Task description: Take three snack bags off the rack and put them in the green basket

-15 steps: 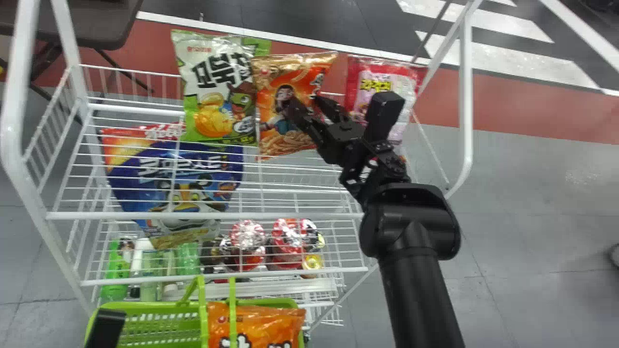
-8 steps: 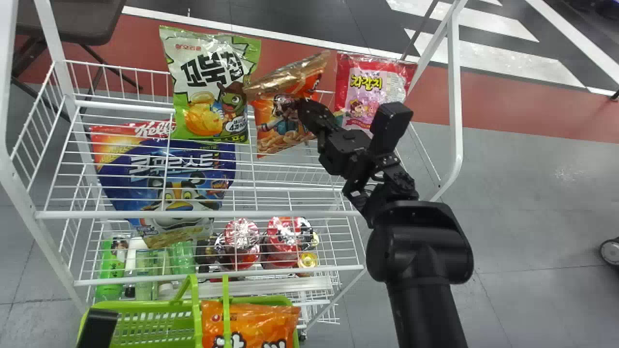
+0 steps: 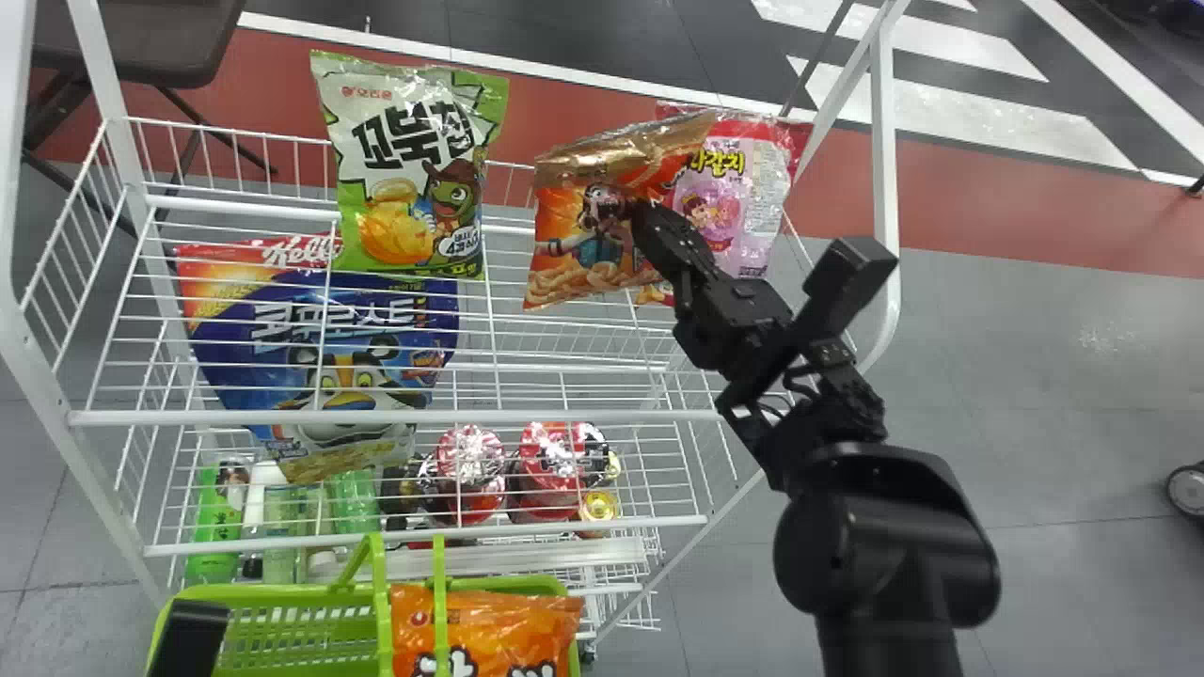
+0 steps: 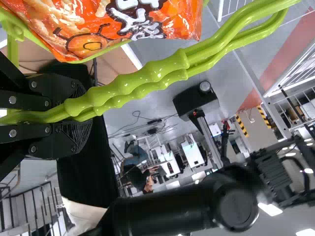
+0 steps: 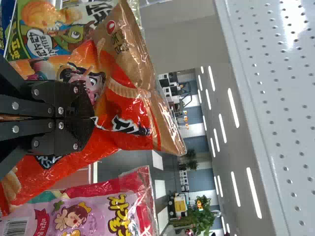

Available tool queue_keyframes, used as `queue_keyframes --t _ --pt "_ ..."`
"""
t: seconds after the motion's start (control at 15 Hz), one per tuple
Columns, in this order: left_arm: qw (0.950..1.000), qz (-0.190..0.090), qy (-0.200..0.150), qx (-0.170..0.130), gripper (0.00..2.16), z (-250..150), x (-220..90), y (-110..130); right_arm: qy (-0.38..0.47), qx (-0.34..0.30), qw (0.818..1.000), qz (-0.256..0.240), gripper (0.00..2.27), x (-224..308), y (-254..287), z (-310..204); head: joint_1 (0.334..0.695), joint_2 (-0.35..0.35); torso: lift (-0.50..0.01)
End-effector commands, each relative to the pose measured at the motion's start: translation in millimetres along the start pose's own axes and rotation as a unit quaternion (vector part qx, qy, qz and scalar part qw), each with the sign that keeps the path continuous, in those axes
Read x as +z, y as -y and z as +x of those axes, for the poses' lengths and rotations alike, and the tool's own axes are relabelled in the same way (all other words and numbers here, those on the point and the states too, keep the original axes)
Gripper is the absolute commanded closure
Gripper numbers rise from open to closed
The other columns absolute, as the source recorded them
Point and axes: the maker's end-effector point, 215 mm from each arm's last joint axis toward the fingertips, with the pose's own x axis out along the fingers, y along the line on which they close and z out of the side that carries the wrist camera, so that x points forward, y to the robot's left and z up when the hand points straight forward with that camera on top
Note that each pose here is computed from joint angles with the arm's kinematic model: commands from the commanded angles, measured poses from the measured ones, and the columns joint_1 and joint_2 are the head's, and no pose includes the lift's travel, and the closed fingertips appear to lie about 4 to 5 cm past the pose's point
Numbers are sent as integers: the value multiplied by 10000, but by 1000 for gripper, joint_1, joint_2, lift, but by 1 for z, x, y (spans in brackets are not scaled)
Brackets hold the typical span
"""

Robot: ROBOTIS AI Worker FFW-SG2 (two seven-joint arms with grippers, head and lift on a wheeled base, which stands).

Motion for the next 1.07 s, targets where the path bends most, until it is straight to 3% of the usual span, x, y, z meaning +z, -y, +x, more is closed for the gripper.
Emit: queue_keyframes --t 0.0,0.27,0.53,0.8,1.0 --pt "10000 13 18 39 1774 -2 2 -2 -197 26 9998 57 2209 7 -12 -31 695 -350 -26" --pt "10000 14 53 65 1774 -4 4 -4 -731 -107 9971 197 2209 0 -18 -95 695 -350 -26" --pt "10000 2 83 42 1774 -2 6 -3 -1387 22 9873 779 2209 -37 -27 -151 695 -350 -26" --pt "9999 11 144 56 1774 0 6 -3 -2601 210 9527 1559 2209 -114 -48 -189 695 -350 -26" --pt "9998 34 176 102 1774 1 8 -5 -3034 559 9255 2196 2209 -159 -79 -208 695 -350 -26"
